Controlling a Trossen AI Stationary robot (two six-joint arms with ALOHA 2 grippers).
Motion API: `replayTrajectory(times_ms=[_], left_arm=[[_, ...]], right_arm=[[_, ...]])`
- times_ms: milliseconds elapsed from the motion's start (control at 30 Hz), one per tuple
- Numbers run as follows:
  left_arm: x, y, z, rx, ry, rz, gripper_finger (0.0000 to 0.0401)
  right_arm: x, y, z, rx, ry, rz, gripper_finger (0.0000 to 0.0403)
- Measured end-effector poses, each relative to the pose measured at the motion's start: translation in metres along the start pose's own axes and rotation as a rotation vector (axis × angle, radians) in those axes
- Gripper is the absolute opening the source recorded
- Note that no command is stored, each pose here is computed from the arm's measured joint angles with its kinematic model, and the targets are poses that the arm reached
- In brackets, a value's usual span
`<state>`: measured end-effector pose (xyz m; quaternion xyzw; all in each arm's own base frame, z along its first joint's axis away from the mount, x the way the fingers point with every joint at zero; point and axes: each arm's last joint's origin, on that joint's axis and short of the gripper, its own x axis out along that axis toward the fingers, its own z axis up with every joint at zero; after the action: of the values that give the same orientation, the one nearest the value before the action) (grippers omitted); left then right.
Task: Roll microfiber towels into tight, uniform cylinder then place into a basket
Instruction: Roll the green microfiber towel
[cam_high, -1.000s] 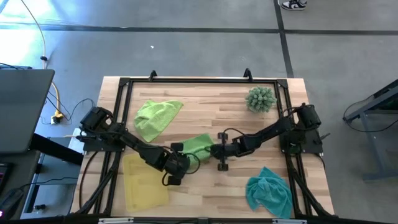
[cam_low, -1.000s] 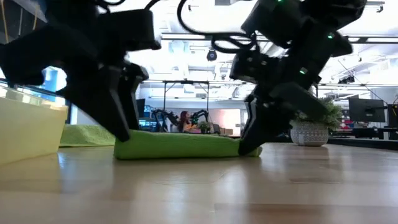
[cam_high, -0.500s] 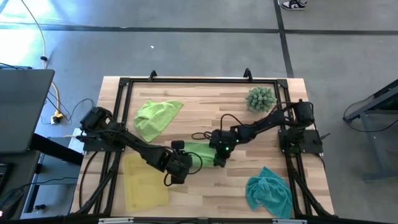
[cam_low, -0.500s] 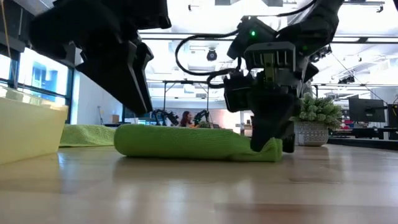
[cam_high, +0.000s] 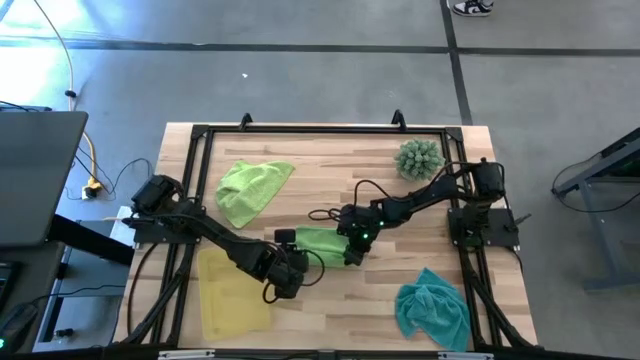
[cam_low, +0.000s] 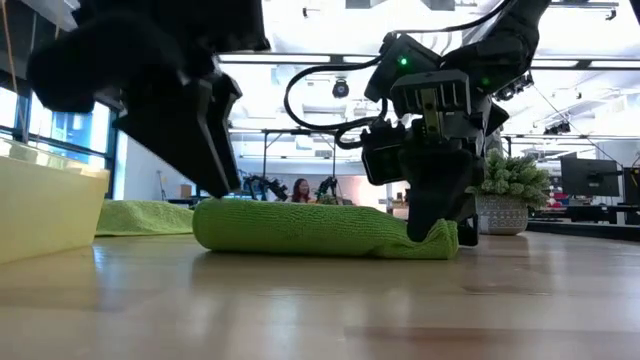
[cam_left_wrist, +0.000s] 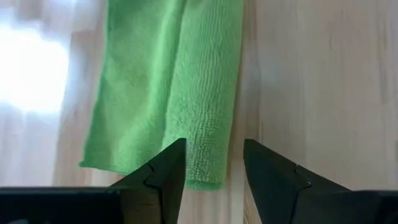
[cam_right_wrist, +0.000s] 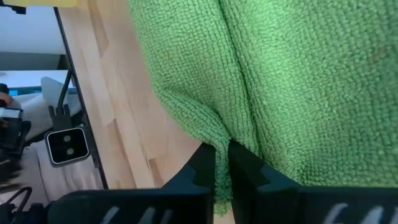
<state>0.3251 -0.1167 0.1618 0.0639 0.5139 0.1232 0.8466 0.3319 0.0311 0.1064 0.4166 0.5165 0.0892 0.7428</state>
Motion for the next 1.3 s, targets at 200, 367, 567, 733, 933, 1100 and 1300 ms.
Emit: replayTrajectory(times_ms=[200, 367, 567, 733, 933, 1100, 1300], left_arm=[[0.018, -0.004, -0.005, 0.042, 0.039, 0.028, 0.0187], [0.027, 0.002, -0.005, -0.011, 0.048, 0.087, 0.0172], [0.038, 0.013, -0.006, -0.029, 0.104, 0.121, 0.0102], [0.035, 0.016, -0.004, -0.048, 0.135, 0.026, 0.0018], [0.025, 0.012, -0.001, -0.031, 0.162, -0.184, 0.0016], [0.03, 0.02, 0.003, -0.079, 0.203, -0.325, 0.0004], [0.033, 0.042, 0.001, -0.219, 0.195, -0.427, 0.0004]], right_arm=[[0.0, 0.0, 0.001, -0.002, -0.008, -0.005, 0.0007], [0.0, 0.001, 0.001, -0.004, -0.013, -0.007, 0.001], [0.0, 0.001, 0.001, -0.018, -0.016, -0.007, 0.0011], [-0.001, 0.001, 0.002, -0.041, -0.018, -0.009, 0.0011], [-0.001, 0.001, 0.002, -0.12, -0.02, -0.007, 0.0012], [-0.001, 0.002, 0.002, -0.221, -0.02, -0.007, 0.0012], [0.0, 0.002, 0.001, -0.3, -0.013, -0.006, 0.0012]])
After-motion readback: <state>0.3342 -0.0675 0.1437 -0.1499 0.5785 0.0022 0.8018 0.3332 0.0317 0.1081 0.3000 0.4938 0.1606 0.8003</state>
